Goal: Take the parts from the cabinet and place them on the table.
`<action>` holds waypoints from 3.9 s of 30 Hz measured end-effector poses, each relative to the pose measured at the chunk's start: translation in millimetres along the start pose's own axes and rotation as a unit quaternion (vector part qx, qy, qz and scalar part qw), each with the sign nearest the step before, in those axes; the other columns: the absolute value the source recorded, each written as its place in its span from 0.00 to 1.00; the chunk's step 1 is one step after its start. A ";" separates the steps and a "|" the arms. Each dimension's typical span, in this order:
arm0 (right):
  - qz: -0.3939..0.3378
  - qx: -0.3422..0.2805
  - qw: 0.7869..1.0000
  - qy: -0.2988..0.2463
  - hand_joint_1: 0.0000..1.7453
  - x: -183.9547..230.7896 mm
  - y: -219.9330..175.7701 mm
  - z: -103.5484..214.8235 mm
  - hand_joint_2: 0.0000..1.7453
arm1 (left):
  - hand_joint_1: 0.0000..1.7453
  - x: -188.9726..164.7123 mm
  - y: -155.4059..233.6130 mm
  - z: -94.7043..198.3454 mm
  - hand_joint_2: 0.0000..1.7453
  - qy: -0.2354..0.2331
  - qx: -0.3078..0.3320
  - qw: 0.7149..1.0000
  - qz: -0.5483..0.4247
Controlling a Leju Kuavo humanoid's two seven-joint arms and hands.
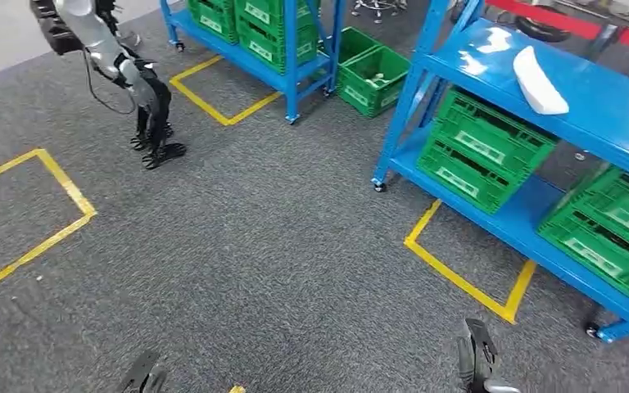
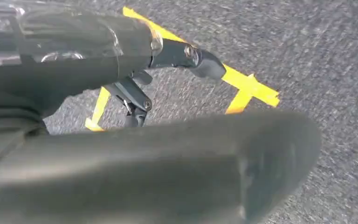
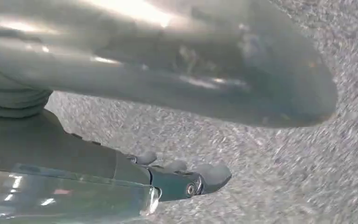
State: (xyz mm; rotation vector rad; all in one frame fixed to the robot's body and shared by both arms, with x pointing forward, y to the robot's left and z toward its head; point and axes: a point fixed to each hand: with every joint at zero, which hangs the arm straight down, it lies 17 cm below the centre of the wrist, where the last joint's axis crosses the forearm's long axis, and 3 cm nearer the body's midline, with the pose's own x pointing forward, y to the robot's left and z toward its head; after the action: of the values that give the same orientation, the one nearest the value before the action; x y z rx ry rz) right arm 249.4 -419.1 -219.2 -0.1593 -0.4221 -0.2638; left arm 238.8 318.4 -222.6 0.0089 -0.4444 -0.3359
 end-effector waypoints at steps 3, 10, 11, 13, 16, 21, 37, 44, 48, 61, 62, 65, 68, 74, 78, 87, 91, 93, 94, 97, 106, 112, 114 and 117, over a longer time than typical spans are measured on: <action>-0.002 0.003 1.000 0.000 0.00 0.6 3.8 0.2 0.00 | 0.00 -5.9 -0.9 0.4 0.00 0.005 -0.001 1.000 0.000; 0.001 -0.001 1.000 0.000 0.00 -7.4 -3.5 0.2 0.00 | 0.00 -14.5 3.6 1.3 0.00 0.012 0.007 1.000 0.000; 0.001 0.000 1.000 -0.003 0.00 -4.7 -3.1 0.2 0.00 | 0.00 -15.3 6.3 1.5 0.00 0.013 0.010 1.000 0.000; 0.003 -0.003 1.000 0.000 0.00 -9.2 -5.9 0.2 0.00 | 0.00 -13.8 6.4 1.6 0.00 0.011 0.009 1.000 -0.001; 0.006 -0.002 1.000 -0.002 0.00 -6.6 -5.0 0.2 0.00 | 0.00 -10.8 7.4 1.7 0.00 0.008 0.009 1.000 -0.001; 0.008 0.002 1.000 -0.001 0.00 -8.9 -0.9 0.4 0.00 | 0.00 -18.6 9.2 2.7 0.00 0.014 0.010 1.000 -0.002; 0.012 -0.007 1.000 0.001 0.00 -14.8 -2.1 0.0 0.00 | 0.00 1.8 22.7 1.6 0.00 -0.002 0.027 1.000 0.000; 0.008 -0.013 1.000 0.006 0.00 -12.1 -13.2 -0.2 0.00 | 0.00 7.3 9.2 1.0 0.00 -0.007 0.007 1.000 0.003; 0.008 -0.030 1.000 0.002 0.00 -0.9 -39.3 0.0 0.00 | 0.00 24.8 -12.1 -1.7 0.00 -0.023 -0.011 1.000 0.008; 0.017 -0.043 0.999 -0.011 0.00 22.8 -57.4 1.2 0.00 | 0.00 14.8 -30.5 -4.6 0.00 -0.015 -0.020 0.999 0.022; 0.018 -0.043 0.999 -0.016 0.00 30.5 -56.6 1.4 0.00 | 0.00 16.0 -31.3 -4.7 0.00 -0.017 -0.021 0.999 0.022; 0.016 -0.036 0.998 -0.045 0.00 69.6 -47.5 3.4 0.00 | 0.00 17.4 -29.7 -5.4 0.00 -0.017 -0.017 0.999 0.023; 0.021 -0.021 0.999 -0.046 0.00 71.3 -29.8 3.5 0.00 | 0.00 22.0 -25.2 -6.4 0.00 -0.019 -0.010 1.000 0.023; 0.032 -0.019 0.999 -0.034 0.00 54.8 -29.1 2.2 0.00 | 0.00 37.7 -25.1 -7.5 0.00 -0.028 -0.008 0.999 0.027; 0.037 -0.021 0.999 -0.031 0.00 51.4 -32.7 2.0 0.00 | 0.00 33.0 -21.1 -7.9 0.00 -0.022 -0.003 0.999 0.031; 0.046 -0.014 0.998 -0.041 0.00 65.5 -23.7 3.0 0.00 | 0.00 31.5 -22.4 -8.3 0.00 -0.020 -0.003 0.999 0.031; 0.047 -0.013 0.998 -0.044 0.00 69.2 -22.8 3.3 0.00 | 0.00 31.1 -22.7 -8.4 0.00 -0.019 -0.003 0.999 0.031; 0.047 -0.013 0.998 -0.044 0.00 69.4 -22.6 3.3 0.00 | 0.00 30.7 -22.7 -8.4 0.00 -0.018 -0.003 0.999 0.031; 0.047 -0.012 0.998 -0.044 0.00 69.3 -22.6 3.3 0.00 | 0.00 30.3 -22.5 -8.5 0.00 -0.018 -0.002 0.999 0.030; 0.047 -0.012 0.998 -0.043 0.00 68.2 -21.9 3.2 0.00 | 0.00 29.8 -22.2 -8.5 0.00 -0.017 -0.002 0.999 0.029; 0.046 -0.008 0.998 -0.039 0.00 62.6 -17.2 2.7 0.00 | 0.00 27.5 -21.2 -8.7 0.00 -0.014 -0.001 0.999 0.030; 0.045 -0.004 0.998 -0.038 0.00 61.3 -12.6 2.6 0.00 | 0.00 25.2 -19.3 -8.8 0.00 -0.009 0.001 1.000 0.028; 0.046 -0.003 0.998 -0.037 0.00 60.1 -11.7 2.6 0.00 | 0.00 25.9 -19.3 -8.8 0.00 -0.010 0.001 1.000 0.028; 0.047 -0.005 0.998 -0.033 0.00 54.3 -14.2 2.1 0.00 | 0.00 24.3 -20.6 -8.9 0.00 -0.009 0.001 1.000 0.027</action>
State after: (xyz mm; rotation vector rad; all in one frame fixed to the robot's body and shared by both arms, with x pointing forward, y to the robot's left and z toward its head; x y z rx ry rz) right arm 292.2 -444.0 -192.9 -0.1981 -0.4767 -0.1692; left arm 256.7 290.6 -222.1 -0.0043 -0.4611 -0.2833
